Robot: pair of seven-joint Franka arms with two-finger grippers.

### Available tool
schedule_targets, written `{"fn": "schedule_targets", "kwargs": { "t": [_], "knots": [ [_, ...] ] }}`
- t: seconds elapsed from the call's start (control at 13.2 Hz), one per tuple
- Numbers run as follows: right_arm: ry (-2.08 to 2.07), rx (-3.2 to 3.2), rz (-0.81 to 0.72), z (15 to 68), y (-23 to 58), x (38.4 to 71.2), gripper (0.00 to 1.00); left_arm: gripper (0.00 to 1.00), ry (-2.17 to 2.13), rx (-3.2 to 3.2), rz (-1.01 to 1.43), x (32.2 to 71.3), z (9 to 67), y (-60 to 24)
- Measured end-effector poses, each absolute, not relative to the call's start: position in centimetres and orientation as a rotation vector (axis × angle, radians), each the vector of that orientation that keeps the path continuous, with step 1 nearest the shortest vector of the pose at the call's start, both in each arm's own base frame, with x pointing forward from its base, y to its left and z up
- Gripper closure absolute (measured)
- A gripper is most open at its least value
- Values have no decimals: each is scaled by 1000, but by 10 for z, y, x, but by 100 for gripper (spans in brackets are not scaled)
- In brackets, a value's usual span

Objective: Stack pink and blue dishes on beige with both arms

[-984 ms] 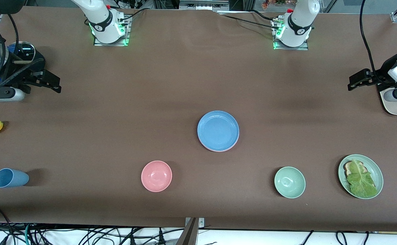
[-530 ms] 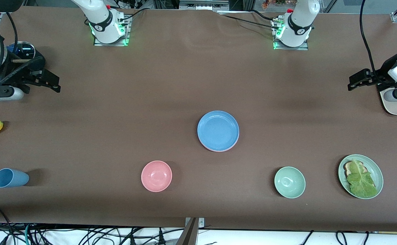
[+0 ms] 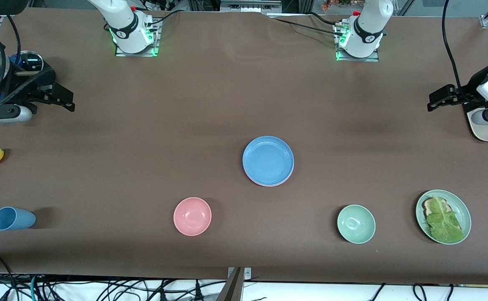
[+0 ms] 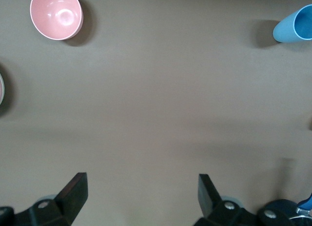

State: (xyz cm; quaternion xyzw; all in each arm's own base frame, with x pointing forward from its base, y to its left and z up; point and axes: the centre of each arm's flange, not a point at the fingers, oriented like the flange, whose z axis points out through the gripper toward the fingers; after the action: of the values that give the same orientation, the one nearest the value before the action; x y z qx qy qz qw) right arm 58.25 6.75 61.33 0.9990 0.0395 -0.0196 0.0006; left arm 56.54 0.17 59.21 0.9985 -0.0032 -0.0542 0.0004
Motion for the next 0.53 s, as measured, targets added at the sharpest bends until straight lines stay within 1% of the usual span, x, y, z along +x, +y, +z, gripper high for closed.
{"fn": "schedule_targets", "kwargs": {
  "t": [0.53],
  "knots": [
    [123,3136,-86,612,67,581,0,0,-16,3135,-182,567,588,0]
  ]
}}
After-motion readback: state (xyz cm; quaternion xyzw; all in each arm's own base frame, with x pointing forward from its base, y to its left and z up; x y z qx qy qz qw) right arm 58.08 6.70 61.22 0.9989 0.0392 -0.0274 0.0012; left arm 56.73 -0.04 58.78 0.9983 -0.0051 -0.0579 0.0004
